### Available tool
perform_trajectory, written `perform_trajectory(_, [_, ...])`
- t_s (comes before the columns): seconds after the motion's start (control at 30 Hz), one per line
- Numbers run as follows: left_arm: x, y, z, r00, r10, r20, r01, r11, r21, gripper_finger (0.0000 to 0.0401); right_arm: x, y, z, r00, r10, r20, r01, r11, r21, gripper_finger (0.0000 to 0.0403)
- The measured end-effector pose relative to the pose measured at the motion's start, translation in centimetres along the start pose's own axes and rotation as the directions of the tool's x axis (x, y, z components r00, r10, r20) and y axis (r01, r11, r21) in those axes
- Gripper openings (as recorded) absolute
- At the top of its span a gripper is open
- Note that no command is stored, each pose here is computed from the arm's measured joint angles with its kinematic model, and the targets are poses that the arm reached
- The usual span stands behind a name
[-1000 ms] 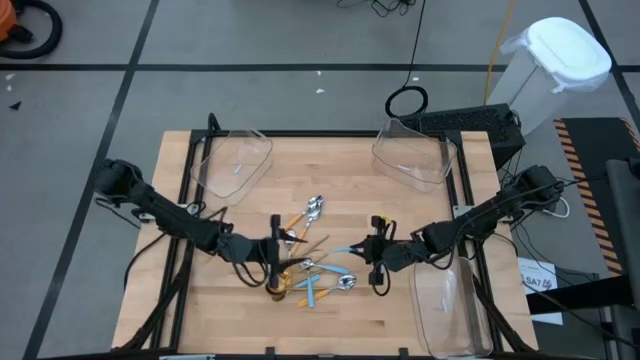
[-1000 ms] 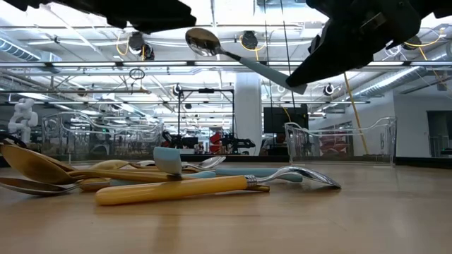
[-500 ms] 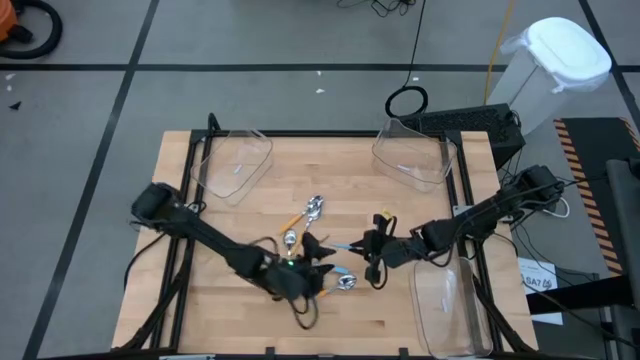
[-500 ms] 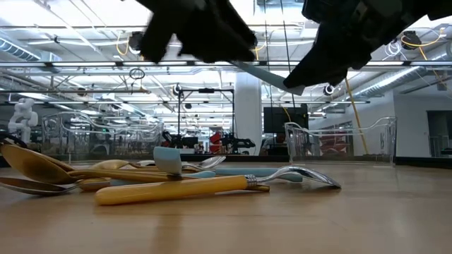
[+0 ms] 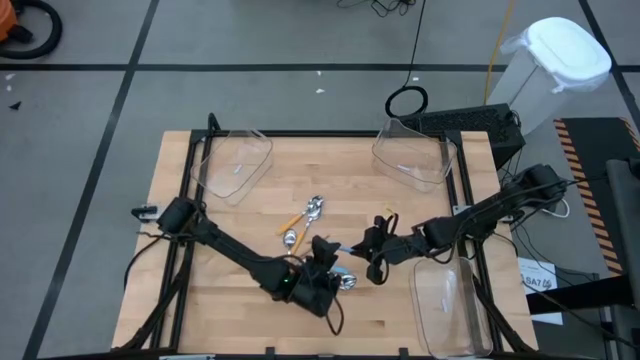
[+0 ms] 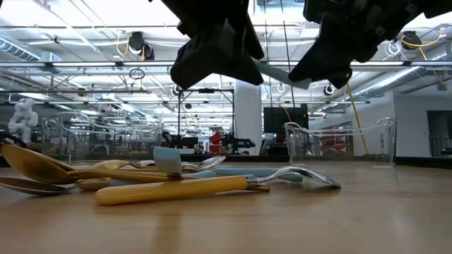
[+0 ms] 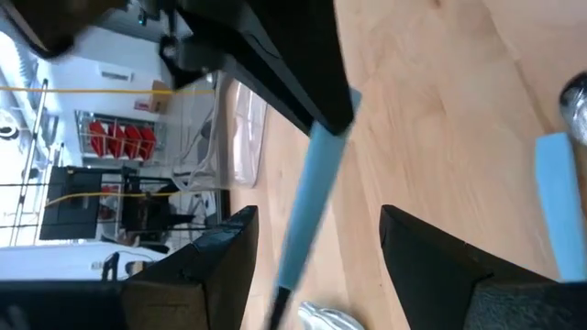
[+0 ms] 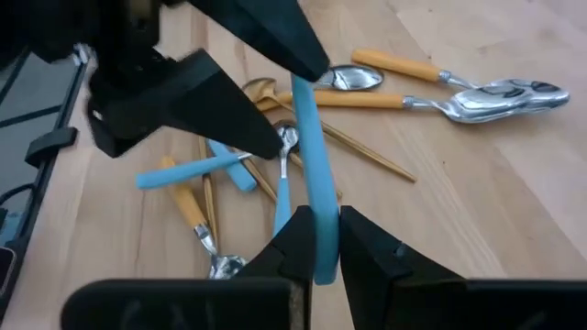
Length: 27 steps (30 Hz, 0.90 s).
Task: Sort silverware by color (type)
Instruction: Put the blue spoon into the top right transparent bin
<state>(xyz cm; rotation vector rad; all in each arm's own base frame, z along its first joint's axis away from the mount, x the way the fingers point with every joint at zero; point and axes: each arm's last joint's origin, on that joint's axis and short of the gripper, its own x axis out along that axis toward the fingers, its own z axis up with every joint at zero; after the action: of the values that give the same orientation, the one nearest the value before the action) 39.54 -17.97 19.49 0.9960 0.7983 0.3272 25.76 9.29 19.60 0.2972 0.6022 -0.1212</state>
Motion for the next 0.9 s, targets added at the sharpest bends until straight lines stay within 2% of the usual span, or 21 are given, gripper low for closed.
perform_trajectory(0.57, [0.3,0.32,-0.14,0.999,0.04,-0.023,-0.039,0.999,0.028,0.0223,-0.37,-0.03,0.02,1.0,0.018,-0.023,-0.017,0.999,0.027,0.0029])
perform_trajectory(0.9, [0.81,0.35,-0.53,0.999,-0.024,-0.03,0.026,0.999,0.043,0.0123,-0.36,0.04,-0.05,0.999,0.039,-0.037,-0.038,0.999,0.024,0.0029])
